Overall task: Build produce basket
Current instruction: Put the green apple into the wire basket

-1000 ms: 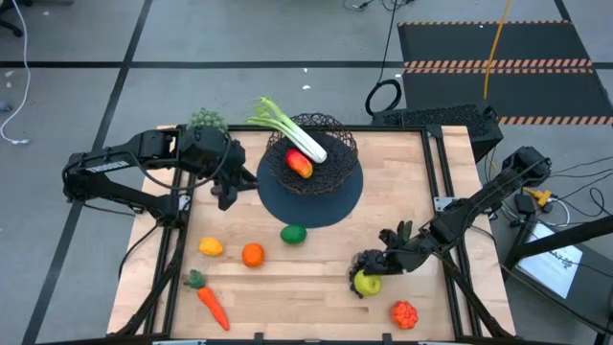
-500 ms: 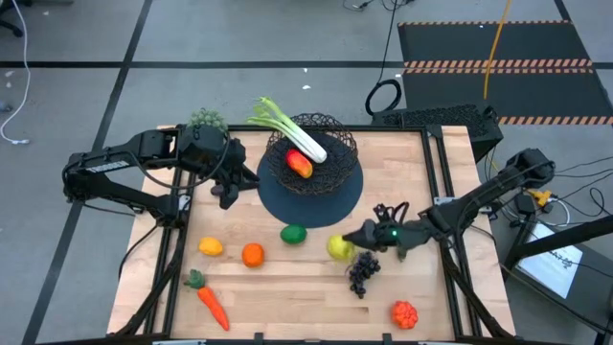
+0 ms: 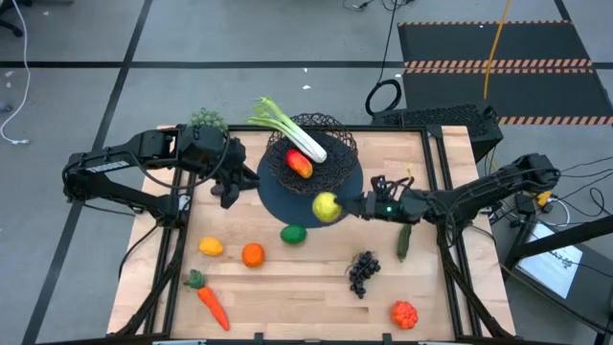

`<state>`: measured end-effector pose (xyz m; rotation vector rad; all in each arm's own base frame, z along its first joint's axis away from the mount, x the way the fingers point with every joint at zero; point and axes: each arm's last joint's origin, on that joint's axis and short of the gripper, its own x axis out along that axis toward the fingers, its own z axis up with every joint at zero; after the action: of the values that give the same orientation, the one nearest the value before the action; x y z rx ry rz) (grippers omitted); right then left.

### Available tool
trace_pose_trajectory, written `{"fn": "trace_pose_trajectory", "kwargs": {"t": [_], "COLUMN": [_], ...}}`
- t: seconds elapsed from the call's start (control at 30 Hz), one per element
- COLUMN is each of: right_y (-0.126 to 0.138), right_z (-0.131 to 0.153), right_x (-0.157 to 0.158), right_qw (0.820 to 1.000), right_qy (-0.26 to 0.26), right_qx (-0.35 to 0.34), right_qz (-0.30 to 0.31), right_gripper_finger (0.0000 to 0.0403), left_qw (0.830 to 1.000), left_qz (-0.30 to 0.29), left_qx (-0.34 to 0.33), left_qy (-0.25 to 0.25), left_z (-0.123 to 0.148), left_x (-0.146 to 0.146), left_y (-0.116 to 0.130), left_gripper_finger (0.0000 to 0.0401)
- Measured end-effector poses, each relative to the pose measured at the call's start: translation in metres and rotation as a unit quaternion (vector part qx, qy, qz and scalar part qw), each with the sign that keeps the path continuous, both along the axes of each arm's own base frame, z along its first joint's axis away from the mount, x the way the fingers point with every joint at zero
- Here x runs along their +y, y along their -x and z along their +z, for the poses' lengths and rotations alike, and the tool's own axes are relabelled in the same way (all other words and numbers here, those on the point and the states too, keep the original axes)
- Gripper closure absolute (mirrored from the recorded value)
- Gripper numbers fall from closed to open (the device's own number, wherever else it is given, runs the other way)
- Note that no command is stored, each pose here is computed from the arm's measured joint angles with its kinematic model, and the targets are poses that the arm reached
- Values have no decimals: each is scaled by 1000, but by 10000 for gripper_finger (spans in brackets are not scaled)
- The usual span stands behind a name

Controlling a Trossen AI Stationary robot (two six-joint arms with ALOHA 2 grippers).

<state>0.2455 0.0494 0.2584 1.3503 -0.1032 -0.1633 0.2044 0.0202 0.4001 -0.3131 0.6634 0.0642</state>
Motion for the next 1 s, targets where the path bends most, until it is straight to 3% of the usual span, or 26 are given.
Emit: {"fn": "trace_pose_trajectory", "kwargs": {"t": [0.2, 0.6, 0.73, 1.0], "right_y": [-2, -4, -4, -5], "right_z": [9, 11, 11, 11], "right_x": [-15, -33, -39, -48], "right_qw": [997, 974, 960, 912], "right_qy": [63, 214, 266, 393], "right_qx": [-32, -1, 16, 58], "right_qz": [-32, -70, -82, -99], "right_gripper_finger": [145, 145, 145, 145], "left_qw": [1000, 1000, 1000, 999], "left_qz": [1, 4, 17, 20], "left_qx": [0, 0, 1, 2], "left_qy": [0, 4, 21, 24], "left_z": [0, 0, 0, 0], "left_x": [0, 0, 0, 0], "left_y": [0, 0, 0, 0], "left_gripper_finger": [311, 311, 311, 311]}}
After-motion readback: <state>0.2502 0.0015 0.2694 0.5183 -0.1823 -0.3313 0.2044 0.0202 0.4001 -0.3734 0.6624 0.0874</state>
